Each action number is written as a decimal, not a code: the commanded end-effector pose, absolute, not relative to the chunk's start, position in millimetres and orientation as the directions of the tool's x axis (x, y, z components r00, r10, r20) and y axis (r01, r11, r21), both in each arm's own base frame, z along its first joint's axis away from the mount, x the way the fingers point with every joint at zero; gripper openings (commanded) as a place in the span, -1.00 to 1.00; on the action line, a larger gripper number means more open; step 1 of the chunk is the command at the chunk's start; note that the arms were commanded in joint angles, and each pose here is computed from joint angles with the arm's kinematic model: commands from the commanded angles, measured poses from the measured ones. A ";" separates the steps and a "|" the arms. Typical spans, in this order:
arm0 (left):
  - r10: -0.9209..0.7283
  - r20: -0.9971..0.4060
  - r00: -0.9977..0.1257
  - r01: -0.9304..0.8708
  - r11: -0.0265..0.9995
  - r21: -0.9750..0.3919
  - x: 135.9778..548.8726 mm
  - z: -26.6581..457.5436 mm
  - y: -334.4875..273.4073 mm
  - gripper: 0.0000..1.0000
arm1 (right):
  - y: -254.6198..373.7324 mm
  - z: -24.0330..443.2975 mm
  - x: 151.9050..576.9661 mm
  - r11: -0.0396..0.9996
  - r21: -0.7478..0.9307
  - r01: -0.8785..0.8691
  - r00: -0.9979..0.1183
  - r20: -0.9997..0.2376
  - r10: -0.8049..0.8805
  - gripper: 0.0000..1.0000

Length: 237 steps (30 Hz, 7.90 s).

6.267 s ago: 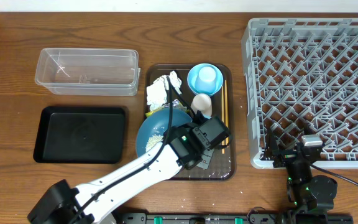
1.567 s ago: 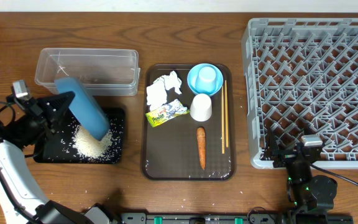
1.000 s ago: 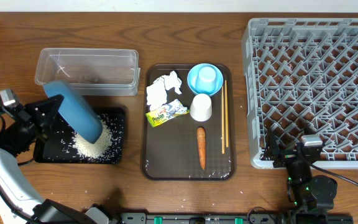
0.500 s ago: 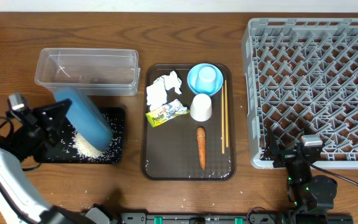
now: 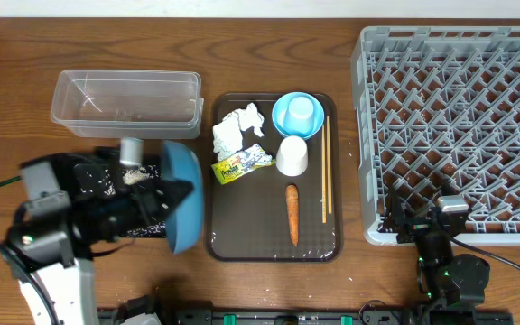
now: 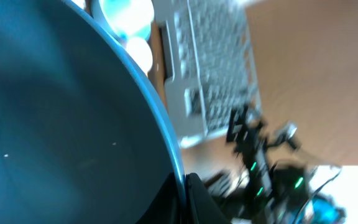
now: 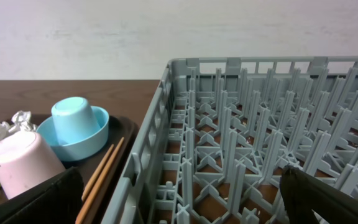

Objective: Sort waste into correct bins and load items into the dishwasher rack

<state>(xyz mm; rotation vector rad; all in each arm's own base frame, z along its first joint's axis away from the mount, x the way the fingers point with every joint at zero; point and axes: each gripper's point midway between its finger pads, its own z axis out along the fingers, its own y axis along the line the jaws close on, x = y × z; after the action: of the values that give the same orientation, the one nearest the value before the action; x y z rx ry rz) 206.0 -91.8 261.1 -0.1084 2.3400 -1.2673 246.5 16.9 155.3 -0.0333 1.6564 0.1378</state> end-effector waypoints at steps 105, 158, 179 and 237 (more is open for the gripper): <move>-0.120 -0.383 -0.916 0.140 0.798 -0.586 181.0 232.0 -129.3 -0.88 | 11.6 153.2 246.9 0.995 0.059 -0.082 -0.095 -0.994 0.051 0.98; 0.273 -0.205 -0.940 0.332 0.871 -0.362 207.6 71.1 -291.2 -0.21 | 11.5 153.2 246.9 0.995 0.059 -0.082 -0.095 -0.994 0.051 0.99; 0.480 -0.334 -0.811 0.552 0.817 -0.166 186.0 68.0 -306.4 -0.22 | 11.5 153.2 246.9 0.995 0.059 -0.082 -0.095 -0.994 0.051 0.98; 0.082 -0.143 -0.986 0.115 0.965 -0.237 229.0 -2.1 -270.4 -0.88 | 11.4 153.2 246.9 0.995 0.059 -0.081 -0.095 -0.994 0.051 0.99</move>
<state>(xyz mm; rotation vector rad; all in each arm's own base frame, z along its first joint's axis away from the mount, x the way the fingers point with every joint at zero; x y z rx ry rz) 246.2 -252.5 4.5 0.1047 2.9349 -0.2786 246.5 16.9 155.3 -0.0333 1.6564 0.1378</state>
